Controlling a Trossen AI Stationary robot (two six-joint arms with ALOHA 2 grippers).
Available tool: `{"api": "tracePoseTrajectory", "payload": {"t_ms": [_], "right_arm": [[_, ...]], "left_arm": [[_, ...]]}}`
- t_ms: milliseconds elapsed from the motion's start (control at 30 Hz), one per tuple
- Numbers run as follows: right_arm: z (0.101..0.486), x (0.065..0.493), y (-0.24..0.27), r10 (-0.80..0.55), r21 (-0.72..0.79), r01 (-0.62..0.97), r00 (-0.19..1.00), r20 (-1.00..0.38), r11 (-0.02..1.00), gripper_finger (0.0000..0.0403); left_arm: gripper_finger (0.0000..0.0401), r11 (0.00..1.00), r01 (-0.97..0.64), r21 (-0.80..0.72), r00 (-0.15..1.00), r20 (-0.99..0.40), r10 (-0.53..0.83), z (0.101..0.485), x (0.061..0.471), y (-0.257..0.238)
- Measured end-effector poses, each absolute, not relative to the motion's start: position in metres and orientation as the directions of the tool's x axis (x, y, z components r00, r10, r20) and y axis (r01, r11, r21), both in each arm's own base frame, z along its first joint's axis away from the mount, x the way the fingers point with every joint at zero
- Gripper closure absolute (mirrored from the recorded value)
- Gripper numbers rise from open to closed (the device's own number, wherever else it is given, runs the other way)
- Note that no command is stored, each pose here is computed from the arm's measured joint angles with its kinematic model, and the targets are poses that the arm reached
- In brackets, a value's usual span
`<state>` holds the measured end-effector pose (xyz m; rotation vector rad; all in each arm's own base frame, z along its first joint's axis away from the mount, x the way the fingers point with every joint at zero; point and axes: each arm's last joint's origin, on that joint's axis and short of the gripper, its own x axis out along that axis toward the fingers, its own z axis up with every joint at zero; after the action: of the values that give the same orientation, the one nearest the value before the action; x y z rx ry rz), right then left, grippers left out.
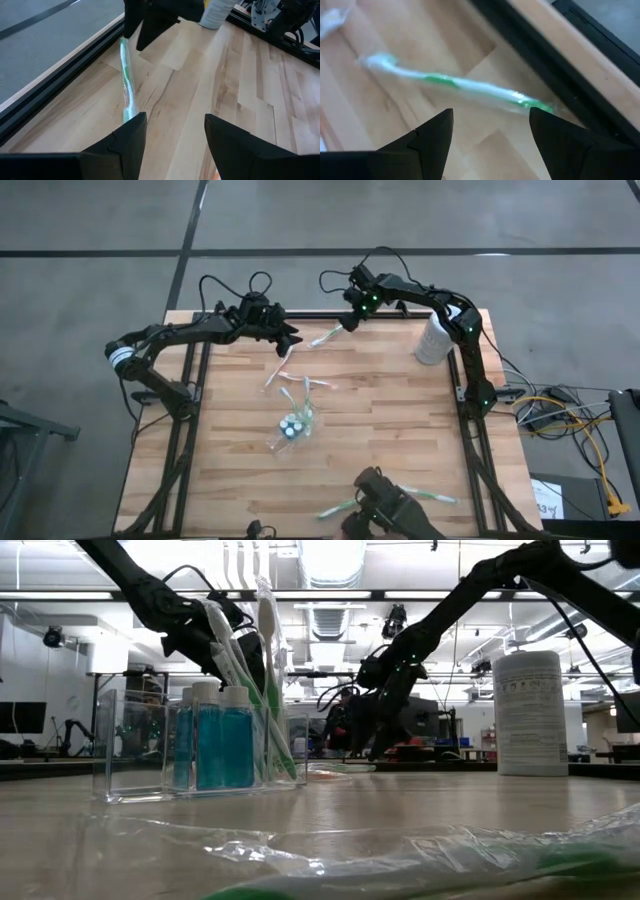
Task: Pick & Place toothbrushing station
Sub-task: Put the green toothbrush into the transparent organizer
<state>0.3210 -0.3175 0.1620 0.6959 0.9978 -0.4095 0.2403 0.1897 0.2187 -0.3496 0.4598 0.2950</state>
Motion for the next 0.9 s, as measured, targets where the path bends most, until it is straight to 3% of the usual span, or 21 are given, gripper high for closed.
{"api": "tracePoseTrajectory", "payload": {"t_ms": [333,600,767,900], "right_arm": [[0.1591,0.3193,-0.3195,-0.085,0.310,0.750,0.436,-0.896,0.584,0.0147],[0.1607,0.3210,-0.3229,-0.115,0.427,0.876,0.459,-0.881,0.223,0.0158],[0.1612,0.3224,-0.3233,-0.125,0.434,0.874,0.466,-0.876,0.219,0.0174],[0.1596,0.3221,-0.3220,-0.158,0.407,0.905,0.423,-0.892,0.127,0.0181]], "left_arm": [[0.0197,0.899,-0.353,-0.260,0.856,-0.478,0.197,0.2187,0.2403,0.1897],[0.0197,0.899,-0.353,-0.260,0.856,-0.478,0.197,0.2187,0.2403,0.1897],[0.0197,0.899,-0.353,-0.260,0.856,-0.478,0.197,0.2187,0.2403,0.1897],[0.0197,0.899,-0.353,-0.260,0.856,-0.478,0.198,0.2187,0.2403,0.1897]]}}
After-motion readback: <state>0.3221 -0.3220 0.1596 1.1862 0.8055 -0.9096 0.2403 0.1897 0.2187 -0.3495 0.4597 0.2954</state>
